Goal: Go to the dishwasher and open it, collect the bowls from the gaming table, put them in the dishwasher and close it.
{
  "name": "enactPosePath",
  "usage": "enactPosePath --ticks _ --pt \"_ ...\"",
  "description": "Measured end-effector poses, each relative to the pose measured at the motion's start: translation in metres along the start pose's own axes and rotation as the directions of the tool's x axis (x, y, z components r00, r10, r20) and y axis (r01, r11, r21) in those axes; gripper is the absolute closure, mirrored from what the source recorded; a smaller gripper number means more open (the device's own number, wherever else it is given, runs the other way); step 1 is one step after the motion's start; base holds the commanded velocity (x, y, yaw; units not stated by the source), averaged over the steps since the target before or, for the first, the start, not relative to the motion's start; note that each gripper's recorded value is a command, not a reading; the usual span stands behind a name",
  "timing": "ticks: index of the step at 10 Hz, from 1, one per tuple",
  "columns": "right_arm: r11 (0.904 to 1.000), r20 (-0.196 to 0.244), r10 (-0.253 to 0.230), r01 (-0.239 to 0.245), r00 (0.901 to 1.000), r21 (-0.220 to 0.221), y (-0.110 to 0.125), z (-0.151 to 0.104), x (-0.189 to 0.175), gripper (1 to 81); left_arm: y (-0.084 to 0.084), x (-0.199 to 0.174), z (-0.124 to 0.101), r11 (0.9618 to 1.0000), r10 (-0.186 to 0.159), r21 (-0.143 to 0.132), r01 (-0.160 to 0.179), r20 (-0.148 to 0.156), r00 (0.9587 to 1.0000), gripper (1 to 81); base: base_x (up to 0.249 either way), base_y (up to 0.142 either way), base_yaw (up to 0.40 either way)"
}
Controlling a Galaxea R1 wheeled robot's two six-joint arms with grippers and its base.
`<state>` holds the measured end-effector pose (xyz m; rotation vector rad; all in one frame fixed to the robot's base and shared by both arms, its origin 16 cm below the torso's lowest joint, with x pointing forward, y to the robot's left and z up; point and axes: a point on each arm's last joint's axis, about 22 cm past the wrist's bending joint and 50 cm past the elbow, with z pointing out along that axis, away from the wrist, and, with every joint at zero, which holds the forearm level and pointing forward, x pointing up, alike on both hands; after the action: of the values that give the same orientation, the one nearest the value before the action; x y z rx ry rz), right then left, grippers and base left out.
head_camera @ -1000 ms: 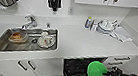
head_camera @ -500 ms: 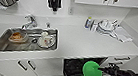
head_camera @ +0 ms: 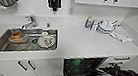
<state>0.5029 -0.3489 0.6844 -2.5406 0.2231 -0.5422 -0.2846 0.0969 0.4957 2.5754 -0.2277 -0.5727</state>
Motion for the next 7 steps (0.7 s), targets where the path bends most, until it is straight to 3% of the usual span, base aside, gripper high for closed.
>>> enactPosePath --ticks 2,3,4,6,7 --pt "0.9992 0.033 0.025 -0.024 0.9992 -0.033 0.021 -0.009 -0.024 1.0 -0.003 0.002 -0.001 1.0 -0.005 0.003 0.005 -0.006 1.0 1.0 0.0 0.0 0.0" --pt "0.9971 0.096 0.042 -0.035 0.9945 -0.067 0.035 -0.015 -0.051 1.0 -0.004 0.008 0.0 0.9996 -0.028 0.004 0.028 -0.012 0.9995 1.0 0.0 0.0 0.0" --pt "0.9933 0.157 0.065 -0.049 0.9854 -0.105 0.051 -0.021 -0.083 1.0 -0.004 0.014 0.0 0.9982 -0.061 0.004 0.061 -0.019 0.998 1.0 0.0 0.0 0.0" --pt "0.9875 0.243 0.105 -0.072 0.9643 -0.14 0.069 -0.033 -0.14 1.0 -0.013 0.024 -0.001 0.997 -0.075 0.014 0.076 -0.031 0.9967 1.0 0.0 0.0 0.0" --pt "0.9836 0.29 0.124 -0.079 0.9488 -0.162 0.08 -0.042 -0.175 1.0 -0.021 0.03 -0.003 0.9963 -0.082 0.024 0.083 -0.039 0.9959 1.0 0.0 0.0 0.0"
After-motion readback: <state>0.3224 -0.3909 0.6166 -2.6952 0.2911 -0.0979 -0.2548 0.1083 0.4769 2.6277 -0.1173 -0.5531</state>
